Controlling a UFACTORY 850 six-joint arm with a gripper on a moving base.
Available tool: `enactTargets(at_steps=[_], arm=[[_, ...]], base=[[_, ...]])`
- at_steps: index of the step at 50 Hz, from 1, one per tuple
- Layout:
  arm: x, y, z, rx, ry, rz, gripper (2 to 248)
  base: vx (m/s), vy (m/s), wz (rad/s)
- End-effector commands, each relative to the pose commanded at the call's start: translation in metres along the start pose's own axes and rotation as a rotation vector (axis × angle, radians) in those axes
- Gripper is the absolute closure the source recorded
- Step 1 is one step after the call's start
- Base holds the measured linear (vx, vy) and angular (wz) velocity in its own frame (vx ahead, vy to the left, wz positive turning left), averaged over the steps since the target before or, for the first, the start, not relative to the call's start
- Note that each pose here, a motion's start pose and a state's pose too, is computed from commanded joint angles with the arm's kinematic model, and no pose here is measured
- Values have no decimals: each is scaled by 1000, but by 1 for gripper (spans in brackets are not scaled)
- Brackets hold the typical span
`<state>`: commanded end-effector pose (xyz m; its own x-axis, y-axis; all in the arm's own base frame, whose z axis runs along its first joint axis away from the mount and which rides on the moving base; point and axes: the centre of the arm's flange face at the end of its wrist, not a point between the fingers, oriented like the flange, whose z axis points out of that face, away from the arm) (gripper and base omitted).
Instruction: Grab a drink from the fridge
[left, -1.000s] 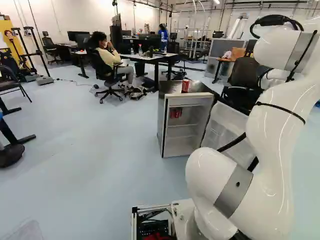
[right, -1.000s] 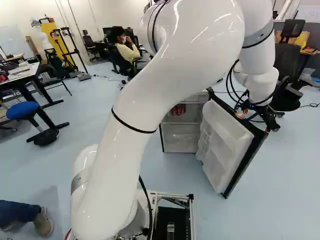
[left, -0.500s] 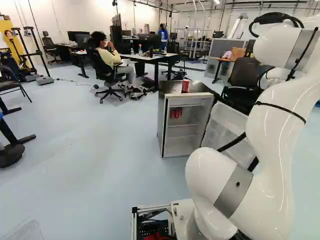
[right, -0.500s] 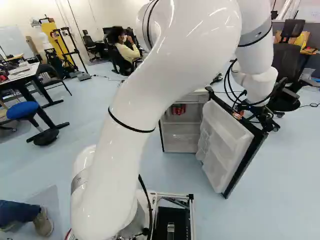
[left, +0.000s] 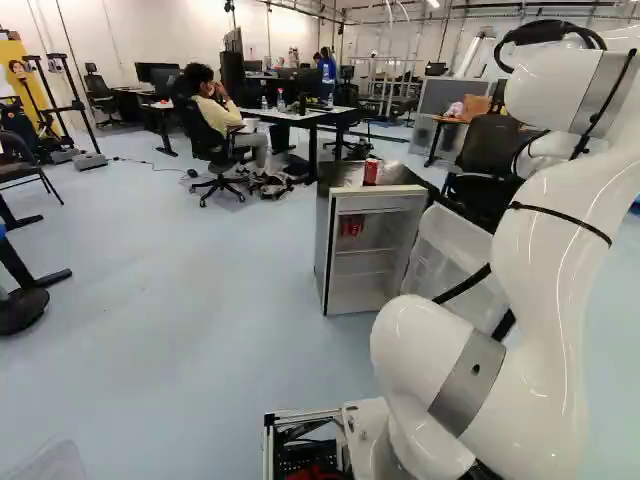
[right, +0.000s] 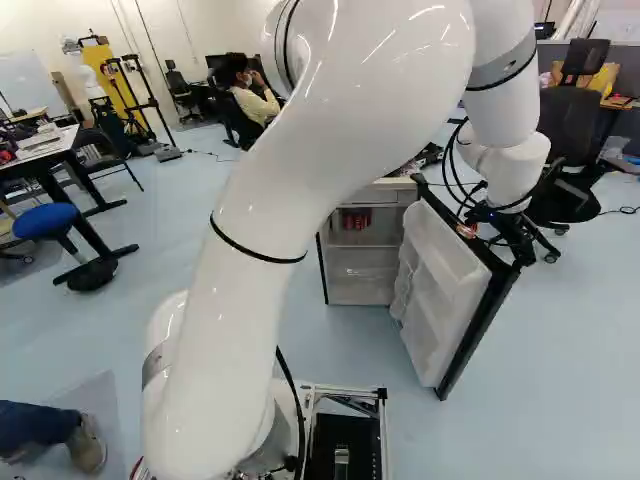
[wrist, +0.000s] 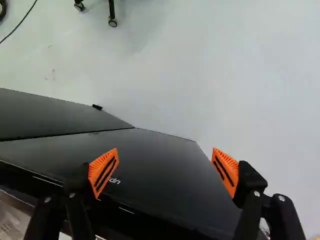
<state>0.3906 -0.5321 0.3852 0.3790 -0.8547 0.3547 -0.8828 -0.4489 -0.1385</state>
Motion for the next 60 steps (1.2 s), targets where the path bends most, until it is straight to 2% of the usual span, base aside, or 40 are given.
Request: enactTargets(at_steps=[60], arm=[[-55,-20,-17,4,-161,-38,3]], base=[[0,0,0]])
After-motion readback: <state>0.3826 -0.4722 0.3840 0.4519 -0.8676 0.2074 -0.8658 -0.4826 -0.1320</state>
